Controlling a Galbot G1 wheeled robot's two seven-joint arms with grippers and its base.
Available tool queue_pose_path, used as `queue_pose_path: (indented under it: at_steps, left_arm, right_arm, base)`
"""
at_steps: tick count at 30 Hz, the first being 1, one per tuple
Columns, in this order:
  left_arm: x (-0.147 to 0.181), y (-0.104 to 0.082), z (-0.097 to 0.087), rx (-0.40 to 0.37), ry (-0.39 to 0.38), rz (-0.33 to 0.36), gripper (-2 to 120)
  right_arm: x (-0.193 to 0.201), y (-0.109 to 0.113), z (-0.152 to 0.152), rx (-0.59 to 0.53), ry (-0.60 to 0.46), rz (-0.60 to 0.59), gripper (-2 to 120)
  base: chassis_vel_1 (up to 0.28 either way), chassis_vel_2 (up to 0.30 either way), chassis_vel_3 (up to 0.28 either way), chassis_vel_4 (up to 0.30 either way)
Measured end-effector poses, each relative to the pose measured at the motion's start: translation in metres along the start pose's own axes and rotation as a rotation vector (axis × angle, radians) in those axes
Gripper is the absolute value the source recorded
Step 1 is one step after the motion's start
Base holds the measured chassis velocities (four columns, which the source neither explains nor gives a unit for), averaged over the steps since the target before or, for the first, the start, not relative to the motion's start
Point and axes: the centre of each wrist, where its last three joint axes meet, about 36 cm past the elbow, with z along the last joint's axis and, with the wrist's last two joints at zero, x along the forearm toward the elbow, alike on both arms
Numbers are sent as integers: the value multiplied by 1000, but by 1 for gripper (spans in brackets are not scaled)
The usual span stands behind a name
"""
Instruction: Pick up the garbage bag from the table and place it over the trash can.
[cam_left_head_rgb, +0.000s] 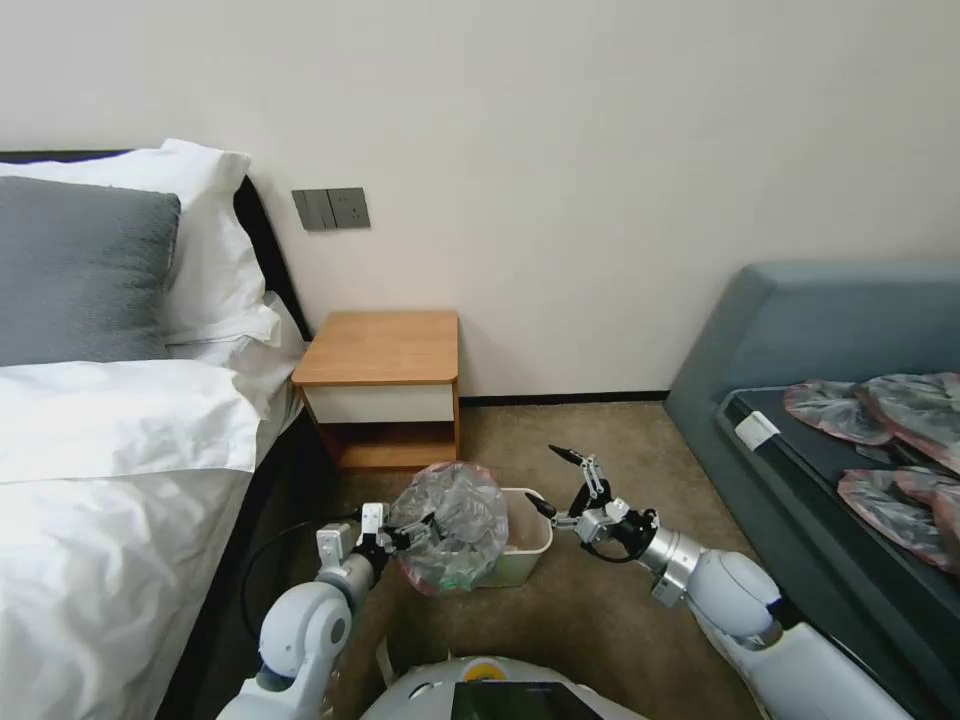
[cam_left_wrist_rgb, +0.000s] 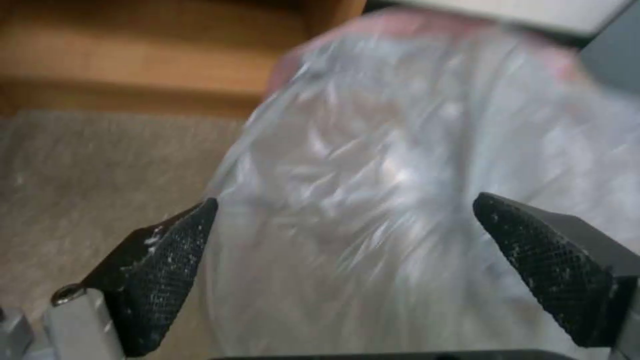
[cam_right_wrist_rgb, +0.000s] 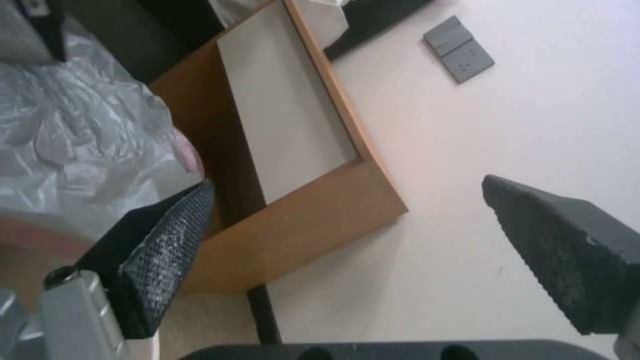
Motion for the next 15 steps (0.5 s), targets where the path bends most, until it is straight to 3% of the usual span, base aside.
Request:
queue_pose_path:
  at_steps: [6, 15]
  left_arm:
    - [-8, -2, 8, -10, 27, 5, 98]
    - [-10, -15, 10, 41, 33, 77, 97]
  right_arm:
    - [2, 0, 0, 0, 3, -2, 100]
    - [1, 0, 0, 0, 0, 1, 100]
  base:
    - [0, 0, 0, 0]
    - [0, 0, 0, 0]
